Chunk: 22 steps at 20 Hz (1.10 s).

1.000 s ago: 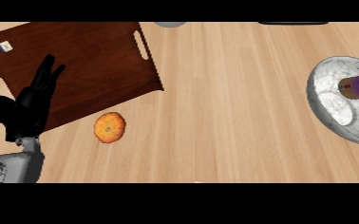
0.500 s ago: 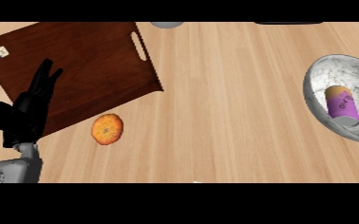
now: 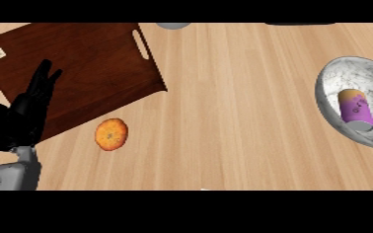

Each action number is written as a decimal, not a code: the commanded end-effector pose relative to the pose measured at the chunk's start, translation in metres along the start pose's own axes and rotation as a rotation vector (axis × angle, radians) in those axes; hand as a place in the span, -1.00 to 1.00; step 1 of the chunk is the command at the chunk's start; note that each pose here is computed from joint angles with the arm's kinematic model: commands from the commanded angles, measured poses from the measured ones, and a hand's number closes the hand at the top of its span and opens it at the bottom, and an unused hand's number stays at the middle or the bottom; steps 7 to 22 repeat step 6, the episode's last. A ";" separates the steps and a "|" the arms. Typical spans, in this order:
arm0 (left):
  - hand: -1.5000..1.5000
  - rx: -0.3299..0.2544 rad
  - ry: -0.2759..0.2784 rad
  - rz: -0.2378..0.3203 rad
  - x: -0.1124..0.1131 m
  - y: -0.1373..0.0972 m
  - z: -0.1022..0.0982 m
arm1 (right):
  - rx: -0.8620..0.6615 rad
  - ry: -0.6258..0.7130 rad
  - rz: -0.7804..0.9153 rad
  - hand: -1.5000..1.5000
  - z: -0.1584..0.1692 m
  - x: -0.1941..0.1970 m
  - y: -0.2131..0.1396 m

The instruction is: Pick the can from the placemat and place it in the bowl

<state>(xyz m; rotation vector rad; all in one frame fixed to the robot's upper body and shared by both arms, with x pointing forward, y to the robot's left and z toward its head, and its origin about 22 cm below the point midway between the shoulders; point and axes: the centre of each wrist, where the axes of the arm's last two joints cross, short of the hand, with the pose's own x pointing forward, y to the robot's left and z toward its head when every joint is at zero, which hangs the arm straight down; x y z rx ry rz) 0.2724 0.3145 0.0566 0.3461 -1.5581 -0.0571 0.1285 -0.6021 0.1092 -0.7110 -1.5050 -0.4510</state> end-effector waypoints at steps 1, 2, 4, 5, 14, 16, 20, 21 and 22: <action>0.00 -0.008 -0.010 -0.012 -0.005 0.017 0.004 | 0.046 -0.032 -0.080 -1.00 0.028 -0.013 -0.045; 0.00 -0.014 -0.006 0.007 0.015 -0.002 0.003 | 0.029 -0.058 -0.073 -1.00 0.029 -0.011 -0.059; 0.00 -0.011 -0.004 -0.003 0.015 0.004 0.000 | 0.039 -0.059 -0.091 -1.00 0.036 -0.013 -0.047; 0.00 -0.018 0.002 0.018 0.003 -0.015 -0.001 | 0.045 -0.071 -0.108 -1.00 0.024 -0.011 -0.050; 0.00 -0.020 -0.022 -0.007 -0.001 -0.002 0.002 | 0.042 -0.081 -0.081 -1.00 0.030 -0.011 -0.054; 0.00 -0.020 -0.022 -0.007 -0.001 -0.002 0.002 | 0.042 -0.081 -0.081 -1.00 0.030 -0.011 -0.054; 0.00 -0.020 -0.022 -0.007 -0.001 -0.002 0.002 | 0.042 -0.081 -0.081 -1.00 0.030 -0.011 -0.054; 0.00 -0.020 -0.022 -0.007 -0.001 -0.002 0.002 | 0.042 -0.081 -0.081 -1.00 0.030 -0.011 -0.054; 0.00 -0.020 -0.022 -0.007 -0.001 -0.002 0.002 | 0.042 -0.081 -0.081 -1.00 0.030 -0.011 -0.054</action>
